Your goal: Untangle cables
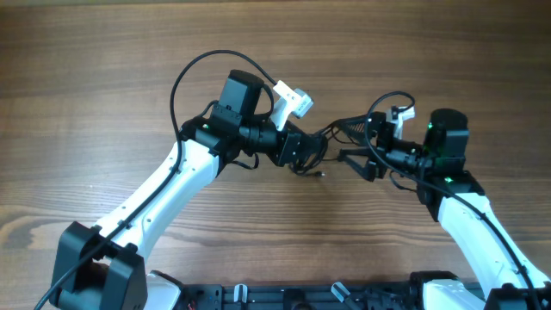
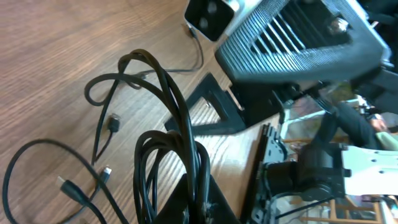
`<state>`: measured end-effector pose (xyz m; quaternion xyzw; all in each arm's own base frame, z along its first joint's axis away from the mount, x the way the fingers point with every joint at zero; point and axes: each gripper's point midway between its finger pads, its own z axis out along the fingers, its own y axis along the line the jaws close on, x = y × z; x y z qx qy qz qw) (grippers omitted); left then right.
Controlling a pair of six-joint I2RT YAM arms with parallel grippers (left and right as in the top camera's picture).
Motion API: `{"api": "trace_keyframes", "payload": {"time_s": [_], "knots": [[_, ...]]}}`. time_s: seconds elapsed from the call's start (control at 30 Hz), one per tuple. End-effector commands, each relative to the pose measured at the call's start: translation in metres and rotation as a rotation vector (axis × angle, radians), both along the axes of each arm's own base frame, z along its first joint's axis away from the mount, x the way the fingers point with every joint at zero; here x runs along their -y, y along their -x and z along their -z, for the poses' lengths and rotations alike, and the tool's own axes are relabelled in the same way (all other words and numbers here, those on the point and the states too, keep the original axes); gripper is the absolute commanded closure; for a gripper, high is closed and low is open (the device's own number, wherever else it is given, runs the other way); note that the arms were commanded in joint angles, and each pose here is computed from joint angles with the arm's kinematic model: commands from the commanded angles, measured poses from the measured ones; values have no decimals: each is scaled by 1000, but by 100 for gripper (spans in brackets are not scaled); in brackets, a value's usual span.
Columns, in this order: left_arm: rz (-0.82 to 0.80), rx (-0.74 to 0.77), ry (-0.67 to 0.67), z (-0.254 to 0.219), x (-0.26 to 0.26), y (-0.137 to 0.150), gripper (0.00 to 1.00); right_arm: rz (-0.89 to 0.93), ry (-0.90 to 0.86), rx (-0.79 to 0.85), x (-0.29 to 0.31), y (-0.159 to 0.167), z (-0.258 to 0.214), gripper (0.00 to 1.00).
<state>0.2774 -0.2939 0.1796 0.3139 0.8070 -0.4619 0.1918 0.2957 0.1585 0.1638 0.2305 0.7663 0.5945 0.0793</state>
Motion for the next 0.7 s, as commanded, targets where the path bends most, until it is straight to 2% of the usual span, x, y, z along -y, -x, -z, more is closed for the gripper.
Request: {"api": "trace_keyframes", "payload": {"time_s": [0.0,0.17,0.23,0.3,0.37,0.4,0.43,0.47,0.53,0.57,0.6,0.63,0.67], "knots": [[36,60,-2,-6,7,8,96,39,-4,-92,-11,-3,6,2],[110,60,-1,-6,26,31,96,171,50,4,-5,-32,3,11],[132,59,-2,-5,31,38,96,227,96,123,3,-50,-3,21],[149,68,-10,-3,32,42,96,247,138,244,7,-61,-11,46],[134,63,-36,1,29,40,96,238,162,375,9,-67,-25,78],[109,61,-69,7,24,37,96,221,167,467,9,-68,-37,89],[77,60,-104,12,20,32,94,202,161,537,8,-68,-48,94],[29,63,-158,20,12,24,90,189,146,603,8,-67,-60,95],[-117,32,-240,31,-2,5,72,177,121,694,10,-65,-79,96],[-240,-4,-285,36,-13,-9,61,175,111,743,12,-65,-89,95],[-315,-25,-306,39,-20,-17,41,177,108,771,13,-64,-94,95],[-418,-61,-327,42,-30,-27,0,185,110,805,15,-65,-100,95],[-573,-130,-336,44,-47,-42,0,179,122,850,16,-64,-104,95]]}}
